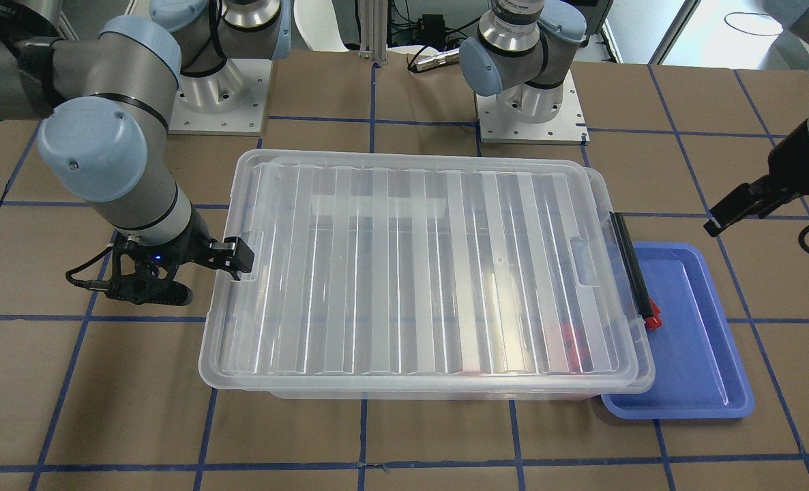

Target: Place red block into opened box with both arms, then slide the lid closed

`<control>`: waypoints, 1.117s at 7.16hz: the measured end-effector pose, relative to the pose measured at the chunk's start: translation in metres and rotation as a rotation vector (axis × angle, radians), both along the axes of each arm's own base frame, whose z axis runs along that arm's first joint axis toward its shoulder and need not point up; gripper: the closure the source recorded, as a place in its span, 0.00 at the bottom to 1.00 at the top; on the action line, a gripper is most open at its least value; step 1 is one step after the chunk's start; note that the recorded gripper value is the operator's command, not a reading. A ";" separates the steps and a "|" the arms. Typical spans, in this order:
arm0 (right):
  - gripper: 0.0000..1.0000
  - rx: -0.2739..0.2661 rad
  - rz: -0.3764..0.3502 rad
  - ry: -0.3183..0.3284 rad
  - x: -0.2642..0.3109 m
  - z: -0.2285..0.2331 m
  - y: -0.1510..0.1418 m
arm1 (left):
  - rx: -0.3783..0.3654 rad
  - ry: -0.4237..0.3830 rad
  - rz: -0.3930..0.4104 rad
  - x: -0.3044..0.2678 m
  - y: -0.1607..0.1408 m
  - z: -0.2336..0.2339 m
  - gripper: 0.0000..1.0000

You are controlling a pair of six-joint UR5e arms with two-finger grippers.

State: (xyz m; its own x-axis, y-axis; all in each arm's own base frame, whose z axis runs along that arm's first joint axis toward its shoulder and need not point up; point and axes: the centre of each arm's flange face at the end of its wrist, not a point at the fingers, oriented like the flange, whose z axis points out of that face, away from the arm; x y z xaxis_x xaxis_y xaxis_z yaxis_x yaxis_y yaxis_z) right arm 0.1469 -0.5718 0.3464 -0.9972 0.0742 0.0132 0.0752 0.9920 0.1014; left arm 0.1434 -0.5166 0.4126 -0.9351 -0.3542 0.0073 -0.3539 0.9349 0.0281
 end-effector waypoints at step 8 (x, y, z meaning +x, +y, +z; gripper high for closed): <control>0.00 0.008 0.042 0.024 -0.043 -0.003 -0.009 | 0.031 0.008 -0.020 0.013 -0.018 -0.115 0.00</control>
State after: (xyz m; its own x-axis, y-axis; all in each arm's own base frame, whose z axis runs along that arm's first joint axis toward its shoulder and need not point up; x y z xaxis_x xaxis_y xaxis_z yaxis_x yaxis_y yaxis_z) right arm 0.1038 -0.5803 0.3438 -0.9988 0.0324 0.0375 0.0363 0.9935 0.1076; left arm 0.1562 -0.5348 0.2977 -0.9421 -0.3352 0.0037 -0.3344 0.9405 0.0600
